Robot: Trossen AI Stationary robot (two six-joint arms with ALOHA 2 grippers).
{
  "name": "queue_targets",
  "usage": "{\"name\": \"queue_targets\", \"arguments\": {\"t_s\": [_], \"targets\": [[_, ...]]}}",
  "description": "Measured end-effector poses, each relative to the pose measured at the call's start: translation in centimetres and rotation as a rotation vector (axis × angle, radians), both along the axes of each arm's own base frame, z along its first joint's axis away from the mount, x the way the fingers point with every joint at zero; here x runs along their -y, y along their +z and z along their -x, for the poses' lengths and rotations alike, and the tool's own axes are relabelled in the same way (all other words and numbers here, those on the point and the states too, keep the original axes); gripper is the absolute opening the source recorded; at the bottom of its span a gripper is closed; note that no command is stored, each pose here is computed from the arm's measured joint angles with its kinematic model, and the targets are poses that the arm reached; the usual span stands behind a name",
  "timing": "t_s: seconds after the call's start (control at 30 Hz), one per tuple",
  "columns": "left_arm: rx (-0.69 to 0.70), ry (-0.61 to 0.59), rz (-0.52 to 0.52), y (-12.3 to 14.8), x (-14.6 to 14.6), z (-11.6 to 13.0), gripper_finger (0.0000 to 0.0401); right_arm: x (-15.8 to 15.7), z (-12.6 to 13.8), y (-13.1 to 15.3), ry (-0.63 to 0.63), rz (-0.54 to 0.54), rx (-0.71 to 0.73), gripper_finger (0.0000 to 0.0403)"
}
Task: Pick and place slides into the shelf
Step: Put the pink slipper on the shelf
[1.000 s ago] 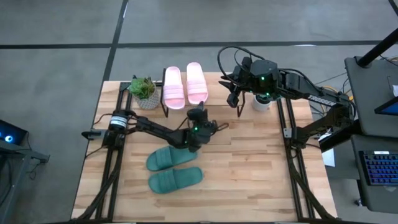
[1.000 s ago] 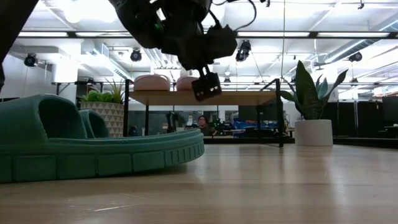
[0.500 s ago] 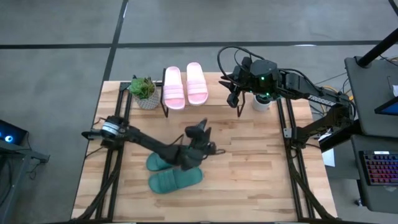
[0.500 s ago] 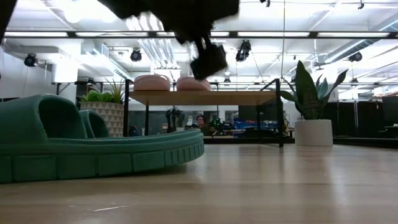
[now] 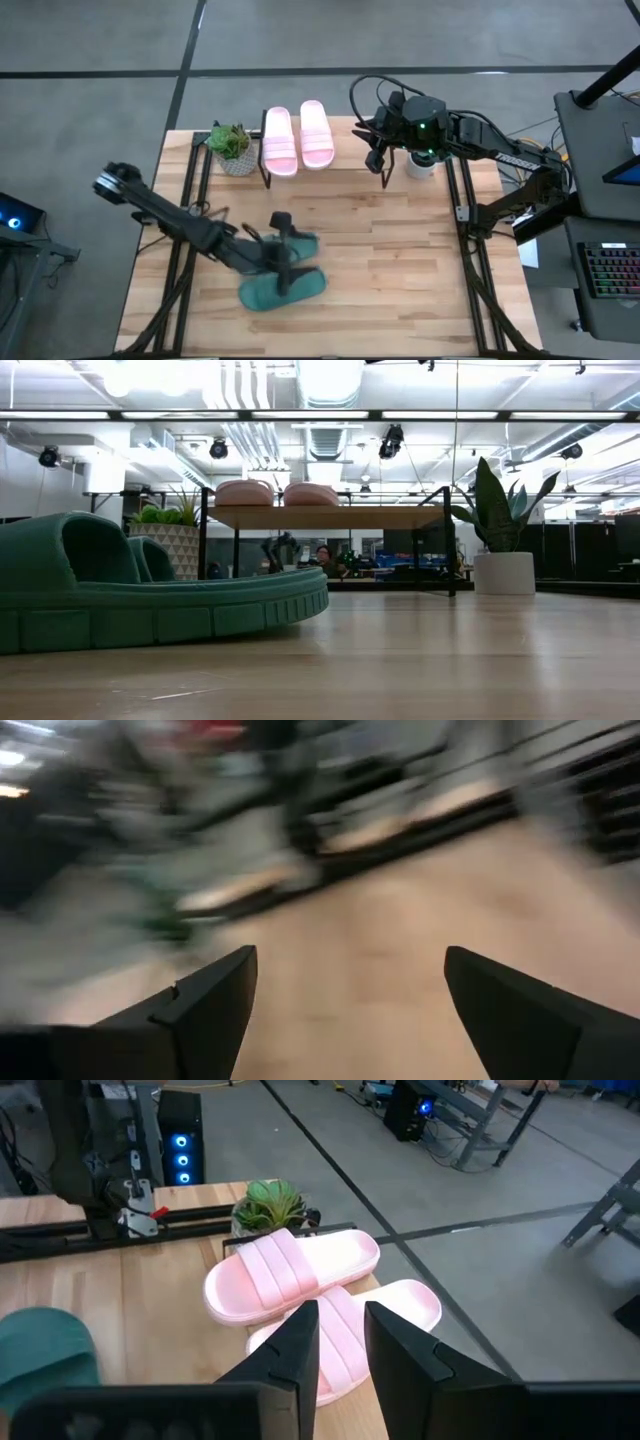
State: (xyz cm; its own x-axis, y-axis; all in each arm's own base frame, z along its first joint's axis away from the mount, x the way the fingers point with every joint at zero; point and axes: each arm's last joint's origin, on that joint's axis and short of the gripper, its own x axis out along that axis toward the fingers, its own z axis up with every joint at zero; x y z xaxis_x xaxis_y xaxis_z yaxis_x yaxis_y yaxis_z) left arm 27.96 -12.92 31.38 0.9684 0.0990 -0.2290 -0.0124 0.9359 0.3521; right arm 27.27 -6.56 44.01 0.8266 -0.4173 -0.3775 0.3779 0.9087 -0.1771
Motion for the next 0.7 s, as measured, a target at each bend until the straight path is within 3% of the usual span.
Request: {"name": "queue_targets", "arguments": {"t_s": [0.03,0.1,0.23,0.37,0.57,0.7], "targets": [[-0.013,-0.065,0.058,0.1,-0.3,0.6,0.0306,0.0,0.0,0.0,0.005,0.011,-0.005,0.0074],[-0.007,-0.083,0.106,0.2,-0.9,1.9,0.0306,0.0,0.0,0.0,0.020,0.026,-0.019,0.0070],[0.026,0.062,0.078,-0.6,-2.4,4.6,0.0306,-0.5,-0.5,-1.2,0.074,0.034,-0.067,0.0066],[0.052,0.097,0.126,-1.5,-3.8,7.0,0.0292,-1.5,-1.7,-3.5,0.154,0.120,-0.113,0.0063],[0.085,0.059,0.179,-1.6,-4.8,10.3,0.0210,-3.5,-3.0,-6.8,0.272,0.253,-0.120,0.0063],[0.092,-0.002,0.200,-1.6,-5.0,12.2,0.0137,-5.1,-3.9,-9.1,0.302,0.436,-0.051,0.0063]]}}
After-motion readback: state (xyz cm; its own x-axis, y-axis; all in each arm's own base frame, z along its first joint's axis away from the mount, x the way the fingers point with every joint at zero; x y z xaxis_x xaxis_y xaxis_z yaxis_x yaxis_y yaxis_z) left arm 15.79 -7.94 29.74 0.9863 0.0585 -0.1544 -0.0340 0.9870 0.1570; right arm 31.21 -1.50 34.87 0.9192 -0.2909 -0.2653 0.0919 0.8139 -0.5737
